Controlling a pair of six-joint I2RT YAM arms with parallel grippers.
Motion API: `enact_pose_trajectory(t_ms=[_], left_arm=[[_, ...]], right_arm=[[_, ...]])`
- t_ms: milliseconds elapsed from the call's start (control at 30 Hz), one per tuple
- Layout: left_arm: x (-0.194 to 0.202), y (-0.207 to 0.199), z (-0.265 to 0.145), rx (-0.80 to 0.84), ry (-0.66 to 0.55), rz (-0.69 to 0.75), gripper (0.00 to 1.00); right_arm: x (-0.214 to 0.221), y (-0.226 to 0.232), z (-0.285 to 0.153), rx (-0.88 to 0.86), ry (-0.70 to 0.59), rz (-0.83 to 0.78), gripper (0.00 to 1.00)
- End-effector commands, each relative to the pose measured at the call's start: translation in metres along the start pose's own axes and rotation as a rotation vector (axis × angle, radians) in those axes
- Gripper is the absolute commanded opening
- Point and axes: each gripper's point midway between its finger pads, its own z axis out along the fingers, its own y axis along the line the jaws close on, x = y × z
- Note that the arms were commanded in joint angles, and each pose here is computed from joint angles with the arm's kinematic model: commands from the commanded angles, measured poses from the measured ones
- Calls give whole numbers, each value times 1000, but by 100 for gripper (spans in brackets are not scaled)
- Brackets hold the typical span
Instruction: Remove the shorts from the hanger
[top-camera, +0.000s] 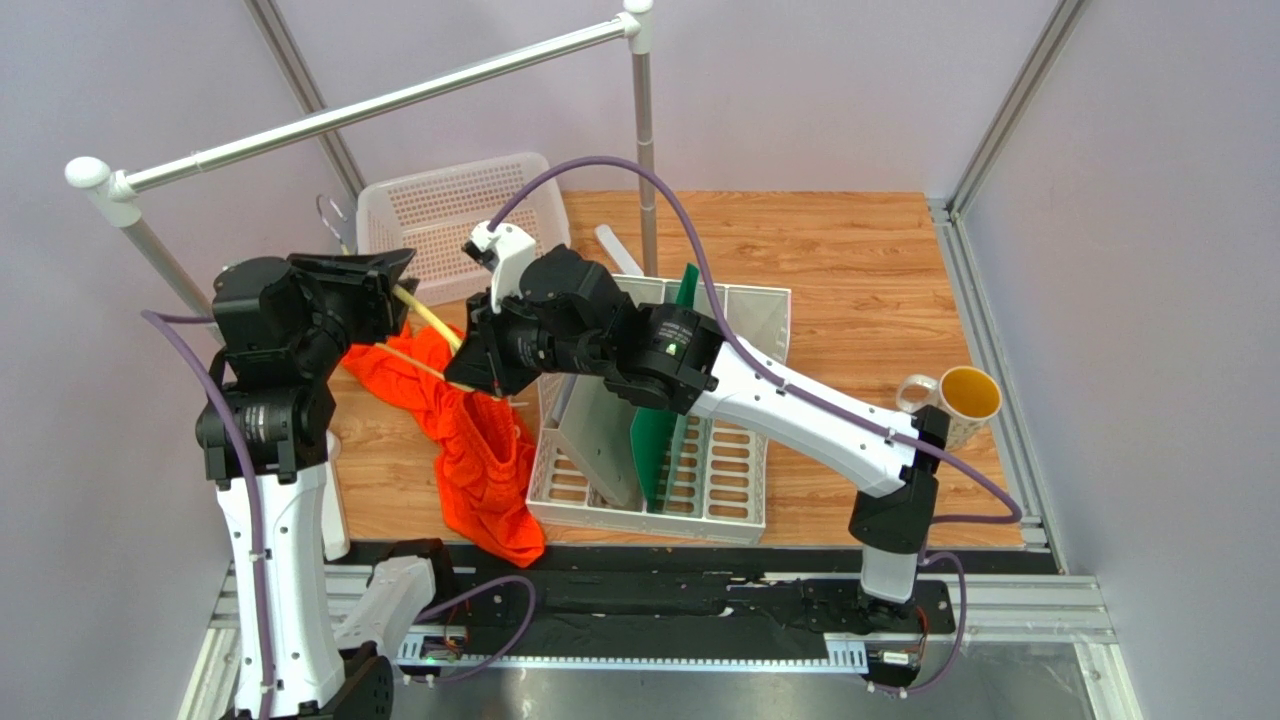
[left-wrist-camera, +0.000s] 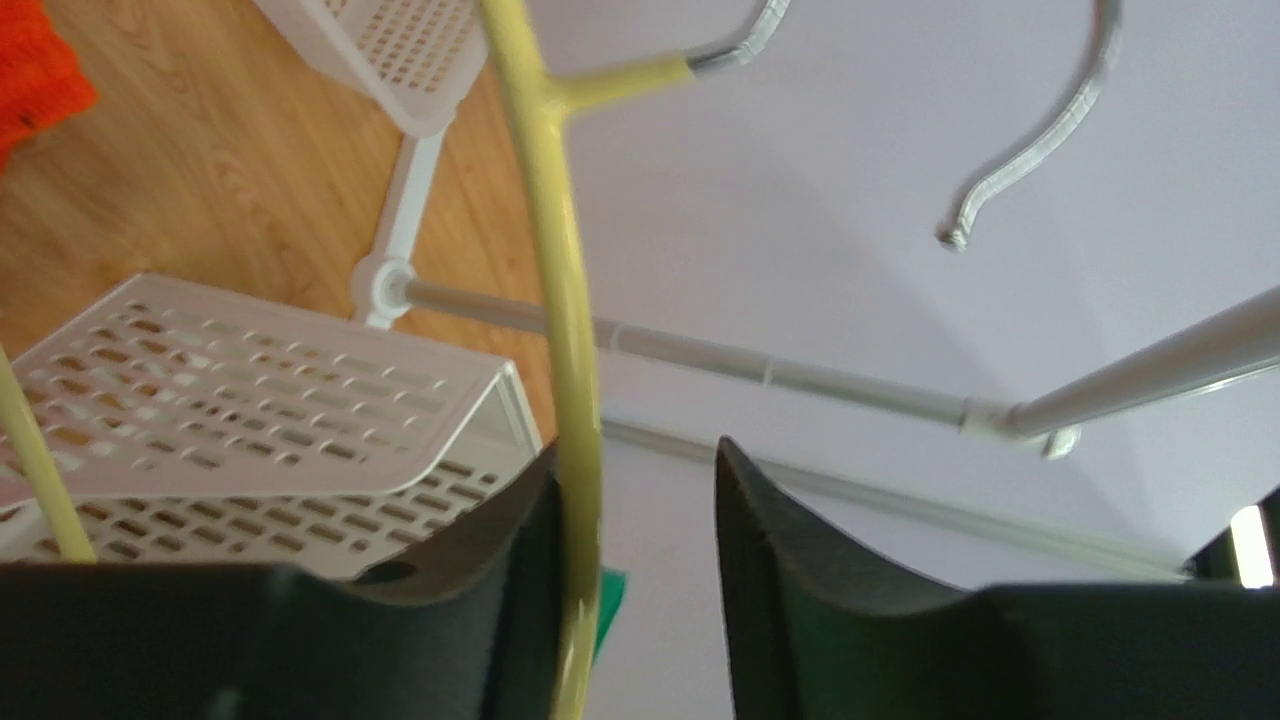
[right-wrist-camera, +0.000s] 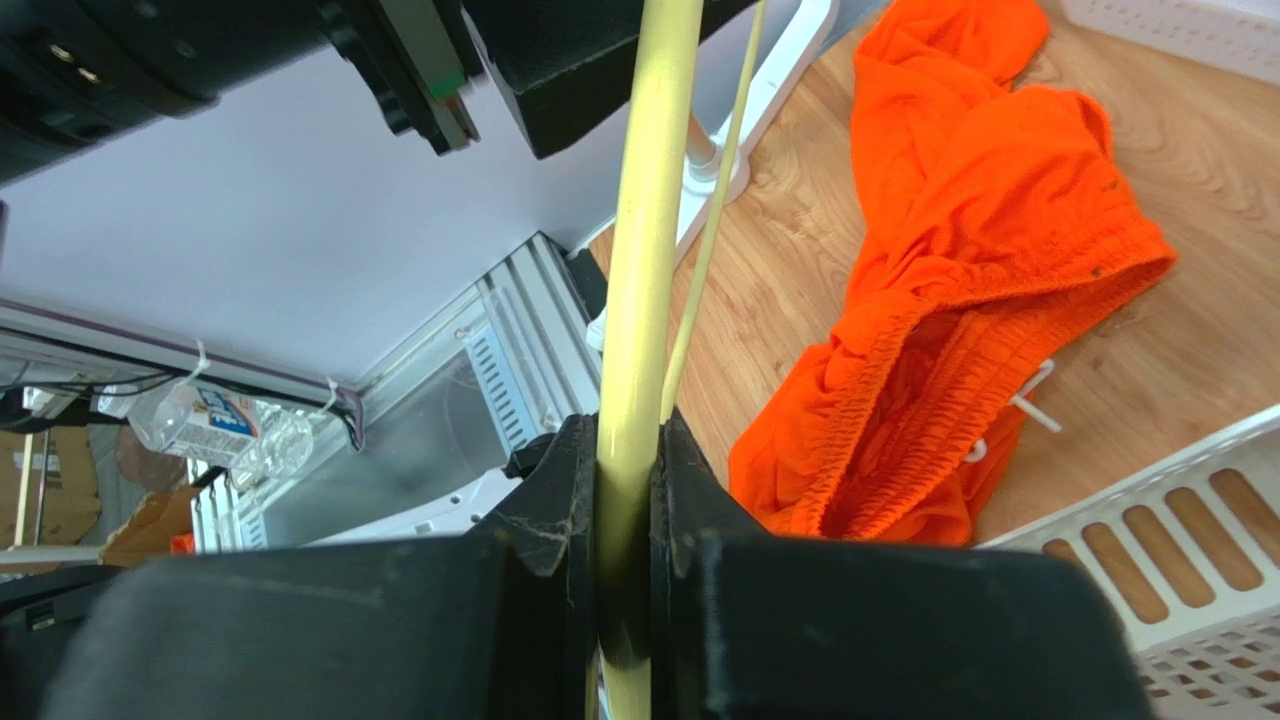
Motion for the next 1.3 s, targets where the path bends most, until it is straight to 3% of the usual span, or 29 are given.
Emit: enact_pose_trajectory(t_ms=[0,67,200,433,733,967,1033,1267], left_arm=[[16,2,-26,-4,74,14,65],[17,14,-35,-37,70,-24,78],[20,20,-55,-70,69,-77,81],[31,-8,-82,54,131,-58,83],[41,-23,-132,220,135,107,86],[63,-14,-148,359,219,324,86],[77,-11,-154,418,291,394,86],[84,24,-150,376,324,473,85]], right_arm=[[-14,24,-12,-71,-79,-2,0],[-15,29,-18,-95,-82,-34,0],[-18,23,-26,-68,-94,-62,0],[-27,10,-34,-42,-103,-95,0],[-63,-21,-48,-17,-127,-16,0],[-99,-55,-67,28,-187,35,0],[-111,-64,-72,45,-220,33,0],[-140,-99,-87,102,-275,29,0]])
